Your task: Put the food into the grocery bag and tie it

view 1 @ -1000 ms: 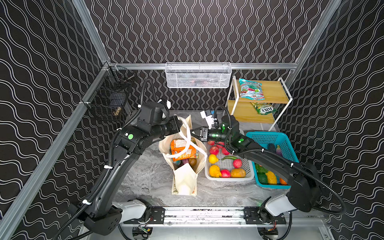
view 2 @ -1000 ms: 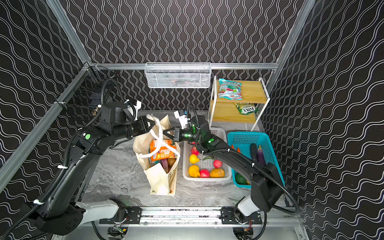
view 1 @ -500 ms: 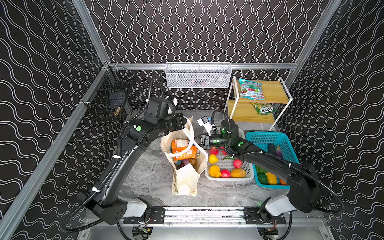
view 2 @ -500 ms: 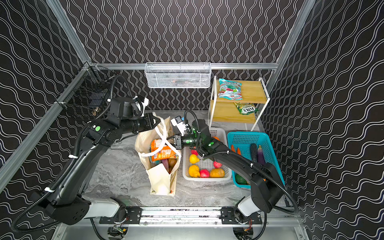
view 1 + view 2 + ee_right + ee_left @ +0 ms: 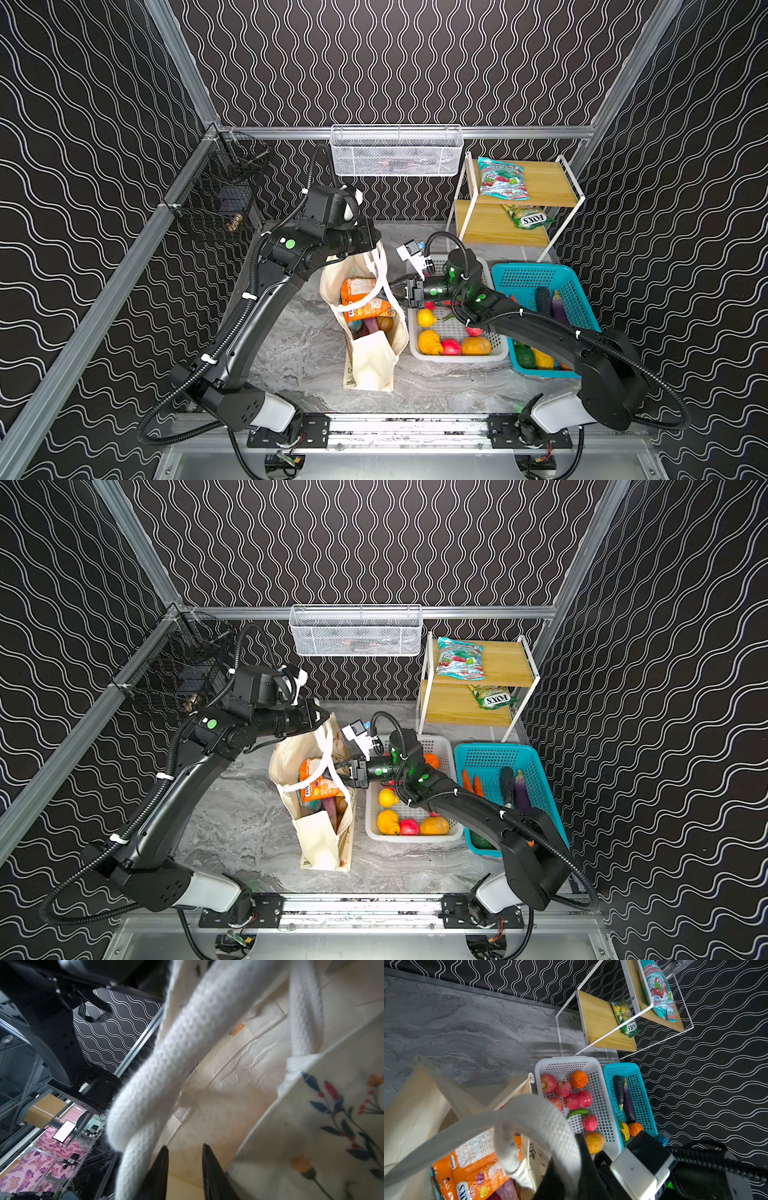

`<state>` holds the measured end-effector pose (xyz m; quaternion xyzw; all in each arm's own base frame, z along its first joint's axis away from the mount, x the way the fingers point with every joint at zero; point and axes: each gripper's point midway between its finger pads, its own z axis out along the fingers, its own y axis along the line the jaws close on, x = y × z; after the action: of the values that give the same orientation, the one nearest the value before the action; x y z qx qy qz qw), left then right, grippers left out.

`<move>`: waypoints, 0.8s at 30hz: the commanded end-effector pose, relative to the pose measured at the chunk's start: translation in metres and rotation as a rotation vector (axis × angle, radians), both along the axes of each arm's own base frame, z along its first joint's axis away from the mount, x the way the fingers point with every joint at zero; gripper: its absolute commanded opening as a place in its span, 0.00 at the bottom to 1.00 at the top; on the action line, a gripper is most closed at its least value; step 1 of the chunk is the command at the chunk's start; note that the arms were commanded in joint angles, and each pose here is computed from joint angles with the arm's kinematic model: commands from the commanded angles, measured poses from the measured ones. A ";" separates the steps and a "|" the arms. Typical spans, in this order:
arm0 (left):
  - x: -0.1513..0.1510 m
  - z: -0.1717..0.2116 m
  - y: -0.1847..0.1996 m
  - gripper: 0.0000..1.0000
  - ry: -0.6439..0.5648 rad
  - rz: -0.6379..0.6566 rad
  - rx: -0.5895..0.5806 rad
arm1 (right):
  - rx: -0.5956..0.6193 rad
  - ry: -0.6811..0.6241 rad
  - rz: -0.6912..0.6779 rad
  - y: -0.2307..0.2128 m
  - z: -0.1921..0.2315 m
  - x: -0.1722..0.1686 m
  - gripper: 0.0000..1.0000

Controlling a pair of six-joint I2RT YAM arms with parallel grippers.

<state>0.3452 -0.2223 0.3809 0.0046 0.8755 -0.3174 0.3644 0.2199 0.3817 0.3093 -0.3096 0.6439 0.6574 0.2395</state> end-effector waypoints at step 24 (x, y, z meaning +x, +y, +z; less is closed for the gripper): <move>-0.003 -0.020 0.000 0.00 0.010 0.011 -0.041 | 0.374 -0.128 0.045 0.001 0.054 -0.025 0.51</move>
<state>0.3388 -0.2249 0.3569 -0.0030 0.8761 -0.3335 0.3481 0.2020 0.3915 0.3290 -0.3014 0.5547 0.7338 0.2512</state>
